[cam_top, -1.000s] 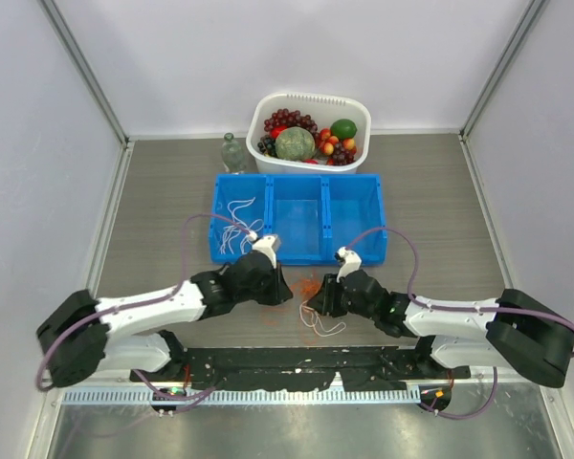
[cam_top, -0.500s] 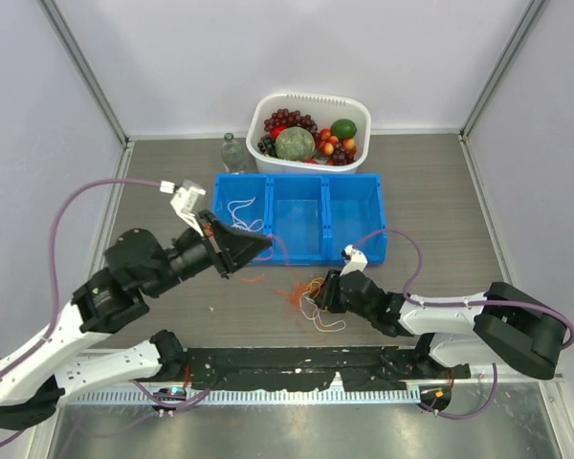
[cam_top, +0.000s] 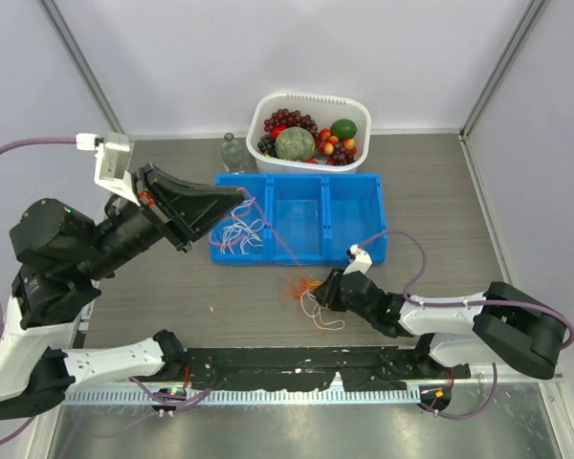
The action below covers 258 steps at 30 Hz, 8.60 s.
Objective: Untangle the cables
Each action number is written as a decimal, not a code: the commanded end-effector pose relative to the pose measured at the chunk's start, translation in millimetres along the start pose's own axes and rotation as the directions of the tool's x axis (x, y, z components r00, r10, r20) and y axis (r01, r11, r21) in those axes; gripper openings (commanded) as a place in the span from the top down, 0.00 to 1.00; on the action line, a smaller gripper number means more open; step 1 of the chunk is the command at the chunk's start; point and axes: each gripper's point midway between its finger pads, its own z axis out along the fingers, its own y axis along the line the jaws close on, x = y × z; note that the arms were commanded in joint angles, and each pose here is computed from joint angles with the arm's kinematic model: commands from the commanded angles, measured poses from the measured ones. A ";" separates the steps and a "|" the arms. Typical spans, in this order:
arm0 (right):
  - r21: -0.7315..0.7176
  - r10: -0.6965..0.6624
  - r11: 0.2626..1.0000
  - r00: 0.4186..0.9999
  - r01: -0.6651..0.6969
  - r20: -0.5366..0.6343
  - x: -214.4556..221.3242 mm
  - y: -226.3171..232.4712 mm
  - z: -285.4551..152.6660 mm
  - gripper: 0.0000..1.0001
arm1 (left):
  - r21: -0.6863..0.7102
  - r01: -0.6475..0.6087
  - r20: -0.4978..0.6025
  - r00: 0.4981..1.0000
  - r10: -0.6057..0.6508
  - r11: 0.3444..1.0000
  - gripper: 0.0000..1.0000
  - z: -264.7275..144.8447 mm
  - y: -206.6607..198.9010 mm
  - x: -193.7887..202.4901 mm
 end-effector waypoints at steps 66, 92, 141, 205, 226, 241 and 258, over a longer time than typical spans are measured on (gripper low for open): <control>-0.320 -0.430 0.751 0.795 0.578 0.428 -170.9 203.1 -146.8 0.99 | -0.183 -0.049 0.188 0.979 0.084 0.982 1.00 20.1 9.1 -87.9; -0.248 -0.464 0.834 0.870 0.493 0.168 -80.7 116.1 -63.0 0.96 | -0.140 -0.027 0.259 0.964 0.062 0.990 1.00 14.5 -9.0 -119.4; -0.269 -0.308 0.896 0.931 0.352 0.194 -70.5 84.7 -88.8 0.43 | -0.241 -0.015 0.485 0.864 0.134 0.970 1.00 51.3 0.4 -183.1; -0.177 -0.263 0.943 0.957 0.281 0.119 -46.0 48.2 -66.0 0.44 | -0.545 0.079 -0.299 0.911 -0.282 0.834 0.30 64.3 252.6 273.0; -0.264 -0.202 0.945 0.979 0.195 -0.001 -4.8 47.5 -42.6 0.44 | -0.421 0.015 -0.560 0.782 -0.273 0.907 0.52 -50.8 193.3 427.7; -0.247 -0.188 0.951 0.982 0.186 0.015 -9.3 44.8 -45.1 0.44 | -0.477 -0.051 -0.651 0.691 -0.314 0.878 0.36 -79.1 189.1 491.9; -0.246 -0.175 0.954 0.984 0.173 0.012 -7.6 40.3 -49.1 0.44 | -0.499 -0.093 -0.626 0.726 -0.284 0.862 1.00 -74.9 178.2 487.8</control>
